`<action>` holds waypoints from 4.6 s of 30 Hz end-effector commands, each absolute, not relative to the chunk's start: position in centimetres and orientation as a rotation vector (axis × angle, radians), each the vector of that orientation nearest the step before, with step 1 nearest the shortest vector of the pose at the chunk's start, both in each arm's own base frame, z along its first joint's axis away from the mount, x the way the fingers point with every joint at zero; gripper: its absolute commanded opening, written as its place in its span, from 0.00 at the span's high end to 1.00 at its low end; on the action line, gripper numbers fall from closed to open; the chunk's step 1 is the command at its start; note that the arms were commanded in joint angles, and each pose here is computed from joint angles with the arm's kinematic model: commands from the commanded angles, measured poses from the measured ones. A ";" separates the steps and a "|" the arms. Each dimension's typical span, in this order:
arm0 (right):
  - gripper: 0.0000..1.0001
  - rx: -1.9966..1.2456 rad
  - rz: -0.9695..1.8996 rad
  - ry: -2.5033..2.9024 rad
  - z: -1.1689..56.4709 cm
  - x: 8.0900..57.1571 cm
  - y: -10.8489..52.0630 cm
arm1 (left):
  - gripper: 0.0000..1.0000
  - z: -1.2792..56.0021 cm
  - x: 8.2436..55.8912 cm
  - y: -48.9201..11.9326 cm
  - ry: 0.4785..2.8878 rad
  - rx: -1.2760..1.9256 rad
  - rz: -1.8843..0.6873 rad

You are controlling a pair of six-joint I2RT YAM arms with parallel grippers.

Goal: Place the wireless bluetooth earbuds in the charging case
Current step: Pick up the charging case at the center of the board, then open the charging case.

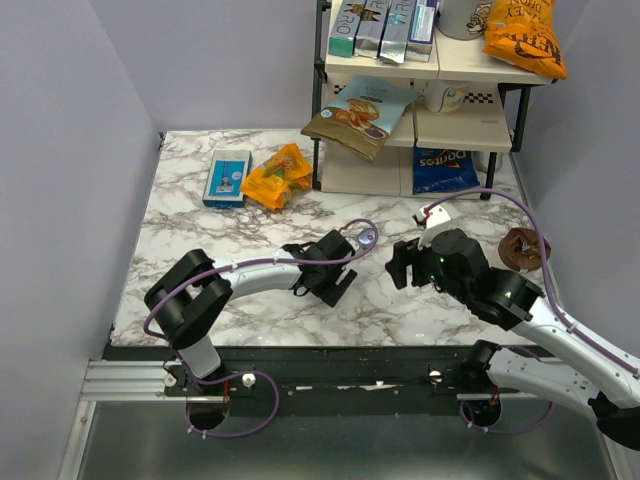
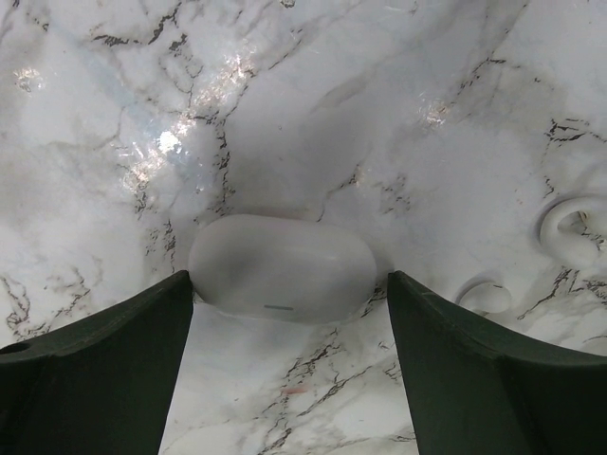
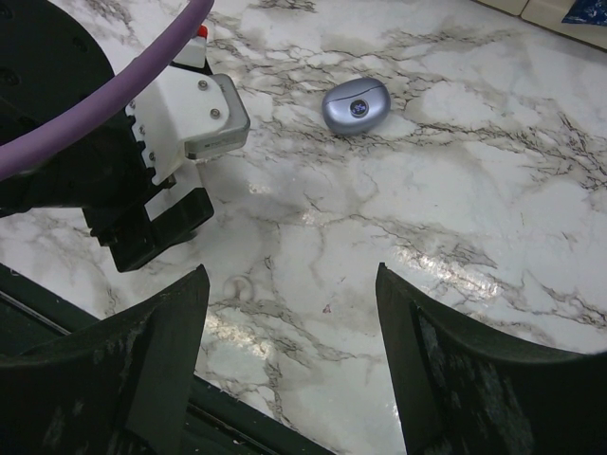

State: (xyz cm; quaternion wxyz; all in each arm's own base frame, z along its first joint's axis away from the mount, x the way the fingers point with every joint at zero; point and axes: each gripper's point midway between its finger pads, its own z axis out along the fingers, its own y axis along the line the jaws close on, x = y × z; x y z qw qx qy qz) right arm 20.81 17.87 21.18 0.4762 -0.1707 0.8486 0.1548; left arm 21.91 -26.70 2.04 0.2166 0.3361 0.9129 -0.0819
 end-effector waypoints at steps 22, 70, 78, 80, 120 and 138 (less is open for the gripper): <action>0.21 -0.306 0.475 1.993 25.2 20.4 17.6 | 0.86 9.5 23.9 -28.6 2.201 0.789 -0.415; 0.01 -0.692 0.803 2.178 21.4 18.9 27.7 | 1.00 21.0 15.7 -30.8 1.191 0.832 -0.797; 0.01 -0.653 0.732 2.204 20.9 19.5 26.7 | 1.00 21.6 15.5 -30.6 1.177 0.812 -0.804; 0.01 -0.641 0.722 2.198 21.2 19.6 26.5 | 1.00 21.6 15.4 -30.6 1.177 0.812 -0.805; 0.26 -0.693 0.973 2.126 23.0 17.1 28.6 | 1.00 22.9 15.1 -30.4 1.149 0.774 -0.821; 0.70 -0.714 0.974 2.109 23.2 17.0 28.6 | 1.00 23.3 14.9 -30.1 1.143 0.757 -0.812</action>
